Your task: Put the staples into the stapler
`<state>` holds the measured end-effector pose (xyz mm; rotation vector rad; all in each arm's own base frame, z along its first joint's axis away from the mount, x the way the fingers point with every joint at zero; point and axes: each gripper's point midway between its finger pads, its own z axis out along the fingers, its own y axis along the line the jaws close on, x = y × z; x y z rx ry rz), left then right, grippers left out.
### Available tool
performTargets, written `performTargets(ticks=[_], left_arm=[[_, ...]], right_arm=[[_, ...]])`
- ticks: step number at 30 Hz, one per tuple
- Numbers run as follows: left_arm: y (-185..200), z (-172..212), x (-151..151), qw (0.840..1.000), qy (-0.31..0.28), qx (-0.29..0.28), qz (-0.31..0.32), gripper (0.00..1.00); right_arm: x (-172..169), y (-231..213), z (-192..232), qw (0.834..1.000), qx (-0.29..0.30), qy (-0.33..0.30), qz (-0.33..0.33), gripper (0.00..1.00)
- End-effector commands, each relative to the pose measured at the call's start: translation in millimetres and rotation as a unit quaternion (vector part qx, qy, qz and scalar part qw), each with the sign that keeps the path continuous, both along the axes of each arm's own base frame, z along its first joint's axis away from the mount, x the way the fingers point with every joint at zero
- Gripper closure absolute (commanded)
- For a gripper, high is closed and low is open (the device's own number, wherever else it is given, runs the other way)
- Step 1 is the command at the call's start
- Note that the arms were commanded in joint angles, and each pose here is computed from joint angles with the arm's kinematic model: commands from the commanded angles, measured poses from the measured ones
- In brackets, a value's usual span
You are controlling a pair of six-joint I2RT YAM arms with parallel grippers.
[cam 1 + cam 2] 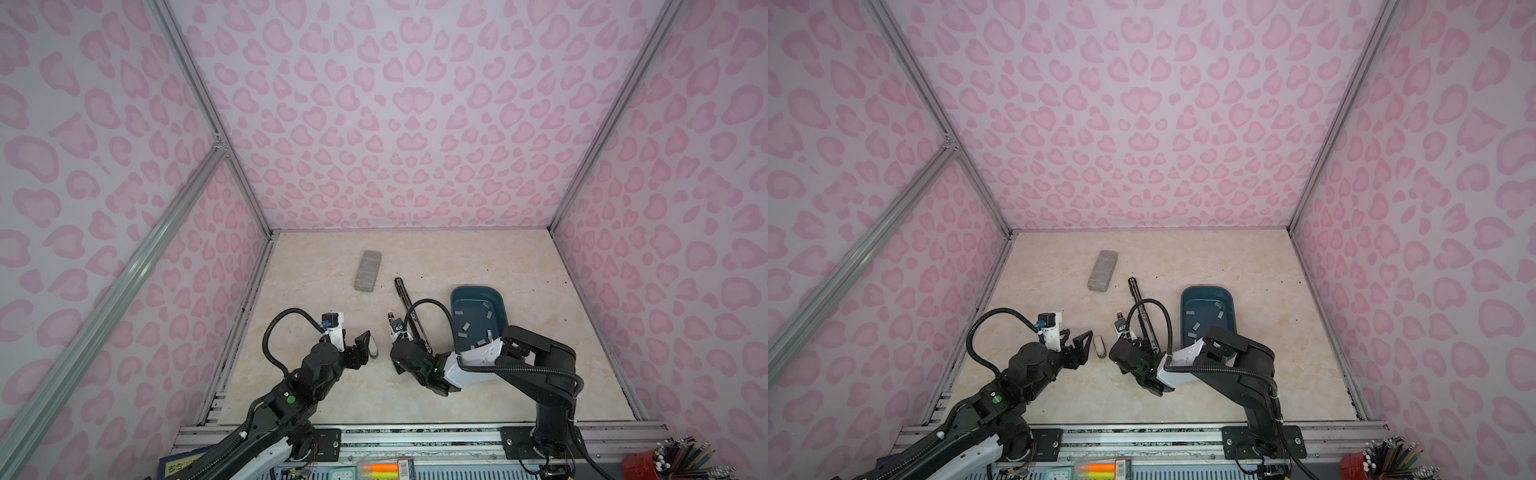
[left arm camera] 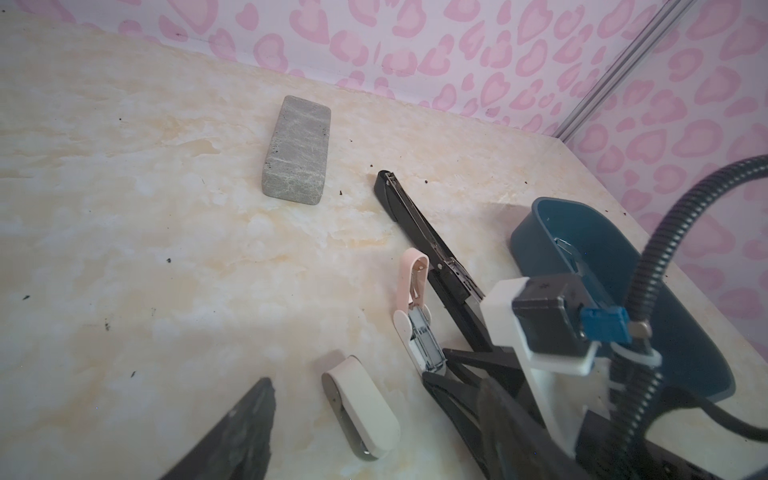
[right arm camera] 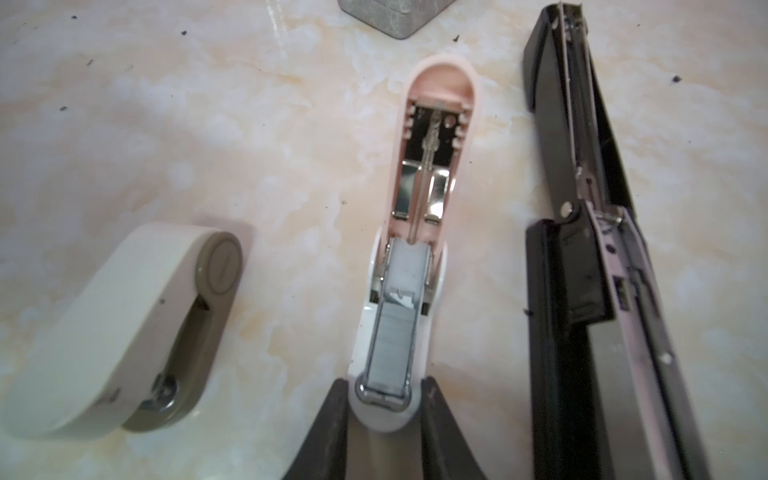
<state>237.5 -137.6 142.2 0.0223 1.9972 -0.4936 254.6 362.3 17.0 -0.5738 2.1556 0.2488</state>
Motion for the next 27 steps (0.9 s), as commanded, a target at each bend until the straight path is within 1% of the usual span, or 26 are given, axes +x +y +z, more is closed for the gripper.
performTargets(ticks=[1,6,9,12,14,16,19,23,27], left_arm=[[-0.4,3.9,8.3,1.000,0.003,-0.020,0.006,0.22],[10.0,-9.7,25.4,0.998,0.043,-0.046,0.015,0.22],[10.6,-13.0,33.1,0.998,0.054,-0.038,0.012,0.24],[8.9,-15.2,40.6,0.998,0.063,-0.027,0.013,0.27],[8.7,-16.8,43.6,0.997,0.069,-0.023,0.015,0.29],[7.2,-15.9,44.6,0.997,0.068,-0.025,0.013,0.30],[9.0,-14.1,44.1,0.998,0.063,-0.025,0.015,0.29],[12.9,-11.5,41.3,0.998,0.055,-0.023,0.019,0.28],[14.2,-8.8,38.6,0.998,0.049,-0.024,0.018,0.26]], right_arm=[[-13.7,-2.4,-7.2,1.000,-0.020,-0.001,0.024,0.74],[-33.8,4.3,-4.0,0.998,-0.007,-0.011,0.063,0.74],[-41.2,6.9,-6.5,0.996,0.013,-0.003,0.083,0.74],[-45.8,7.7,-8.1,0.995,0.016,-0.004,0.094,0.74],[-44.5,4.5,-6.8,0.996,0.012,-0.009,0.085,0.69],[-38.6,-4.0,-5.2,0.998,0.006,-0.016,0.059,0.60],[-28.7,-13.5,-7.5,0.999,-0.005,-0.018,0.028,0.52],[-19.0,-20.7,-12.1,1.000,-0.012,-0.016,0.002,0.44],[-9.2,-25.4,-18.5,1.000,-0.012,-0.007,-0.016,0.40]])
